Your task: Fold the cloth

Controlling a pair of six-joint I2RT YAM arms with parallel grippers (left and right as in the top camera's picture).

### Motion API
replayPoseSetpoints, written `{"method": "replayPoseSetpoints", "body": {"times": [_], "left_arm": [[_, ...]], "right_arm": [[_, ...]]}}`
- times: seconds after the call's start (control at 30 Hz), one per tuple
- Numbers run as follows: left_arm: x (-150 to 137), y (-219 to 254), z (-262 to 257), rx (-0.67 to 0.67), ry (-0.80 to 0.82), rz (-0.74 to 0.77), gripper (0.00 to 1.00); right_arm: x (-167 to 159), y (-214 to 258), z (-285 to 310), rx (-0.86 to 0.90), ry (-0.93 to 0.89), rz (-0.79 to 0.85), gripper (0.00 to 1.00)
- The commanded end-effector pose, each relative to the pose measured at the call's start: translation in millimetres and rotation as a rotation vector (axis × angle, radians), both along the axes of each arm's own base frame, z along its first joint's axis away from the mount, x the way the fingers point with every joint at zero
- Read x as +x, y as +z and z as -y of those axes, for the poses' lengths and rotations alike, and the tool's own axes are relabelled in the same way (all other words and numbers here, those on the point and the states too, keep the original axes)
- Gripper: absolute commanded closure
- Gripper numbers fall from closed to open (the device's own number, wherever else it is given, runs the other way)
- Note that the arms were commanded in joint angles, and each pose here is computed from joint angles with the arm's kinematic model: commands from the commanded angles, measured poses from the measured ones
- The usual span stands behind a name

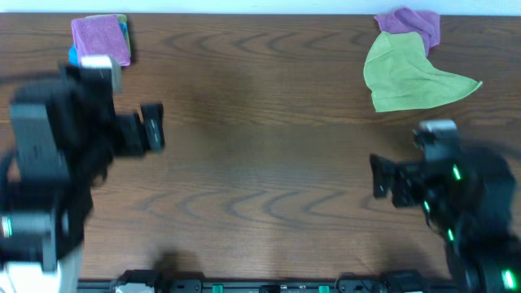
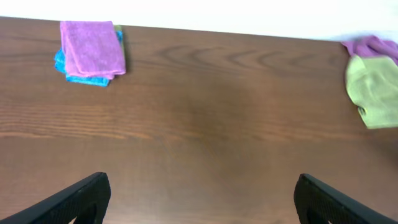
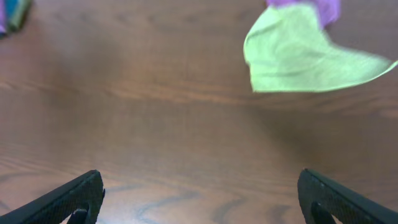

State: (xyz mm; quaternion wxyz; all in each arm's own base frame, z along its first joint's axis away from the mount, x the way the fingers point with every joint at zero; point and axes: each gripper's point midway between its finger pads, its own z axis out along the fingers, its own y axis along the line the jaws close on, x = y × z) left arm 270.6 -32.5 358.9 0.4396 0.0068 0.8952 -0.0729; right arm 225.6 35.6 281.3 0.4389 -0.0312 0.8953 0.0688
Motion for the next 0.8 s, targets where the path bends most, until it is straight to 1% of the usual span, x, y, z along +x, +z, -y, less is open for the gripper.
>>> {"method": "replayPoseSetpoints", "body": {"times": [0.0, 0.13, 0.3, 0.4, 0.57, 0.77], "left_arm": [[-19.4, -28.4, -4.5, 0.051, 0.034, -0.002, 0.04], [-41.9, -72.4, -2.0, 0.031, 0.029, -0.018, 0.04], [-54.7, -117.3, 7.1, -0.024, -0.010, -0.017, 0.04], [-52.2, -121.6, 9.2, -0.038, -0.016, 0.019, 0.05], [-46.0, -112.8, 10.1, -0.044, -0.017, 0.064, 0.05], [-47.0, -115.1, 9.3, -0.041, -0.014, 0.053, 0.04]], "right_arm": [[-15.4, -6.5, 4.8, -0.007, -0.010, 0.046, 0.01], [-25.8, -32.6, -0.6, 0.085, -0.029, 0.047, 0.01], [-27.3, -61.9, -5.3, 0.156, -0.048, 0.025, 0.01], [-21.5, -60.0, -5.4, 0.181, -0.065, 0.046, 0.01], [-13.9, -49.5, -1.3, 0.173, -0.083, 0.101, 0.01], [-27.4, -71.0, 1.5, 0.153, -0.098, 0.000, 0.01]]}}
